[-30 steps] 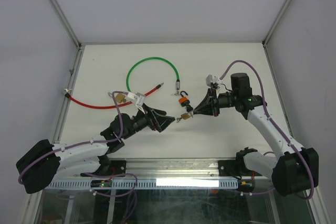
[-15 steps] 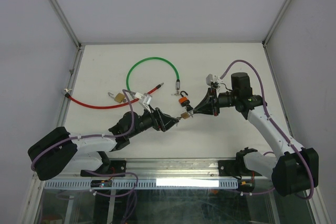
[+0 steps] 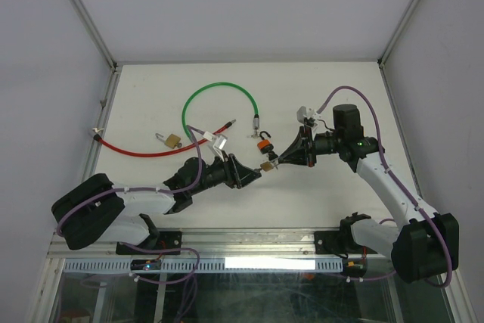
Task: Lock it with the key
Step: Lock the lock.
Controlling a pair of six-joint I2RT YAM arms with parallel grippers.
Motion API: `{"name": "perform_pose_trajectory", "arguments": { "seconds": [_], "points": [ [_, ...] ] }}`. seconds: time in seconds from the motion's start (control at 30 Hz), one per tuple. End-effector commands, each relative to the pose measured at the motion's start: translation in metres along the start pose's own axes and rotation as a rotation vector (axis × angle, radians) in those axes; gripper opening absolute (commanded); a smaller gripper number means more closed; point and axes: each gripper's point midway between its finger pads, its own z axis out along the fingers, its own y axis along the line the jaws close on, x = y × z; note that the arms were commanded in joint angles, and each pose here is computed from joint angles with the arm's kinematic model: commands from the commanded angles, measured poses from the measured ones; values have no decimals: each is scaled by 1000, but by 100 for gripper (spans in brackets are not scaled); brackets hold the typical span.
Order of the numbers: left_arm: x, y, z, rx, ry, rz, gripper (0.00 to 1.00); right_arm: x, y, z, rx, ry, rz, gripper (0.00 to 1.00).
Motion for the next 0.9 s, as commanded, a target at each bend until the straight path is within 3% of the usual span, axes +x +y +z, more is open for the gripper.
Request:
{"name": "perform_pose_trajectory", "arguments": {
  "seconds": [0.0, 0.37, 0.63, 0.87],
  "points": [
    [-20, -31, 6, 113, -53, 31, 49, -14, 0, -1, -7, -28, -52, 0],
    [-24, -46, -3, 232, -101, 248, 48, -13, 0, -1, -13, -29, -45, 0],
    [-19, -50, 2, 265, -68, 291, 21, -13, 0, -1, -18, -29, -41, 0],
    [-22, -52, -3, 278, -79, 325, 21, -13, 1, -1, -21, -30, -41, 0]
  ]
}}
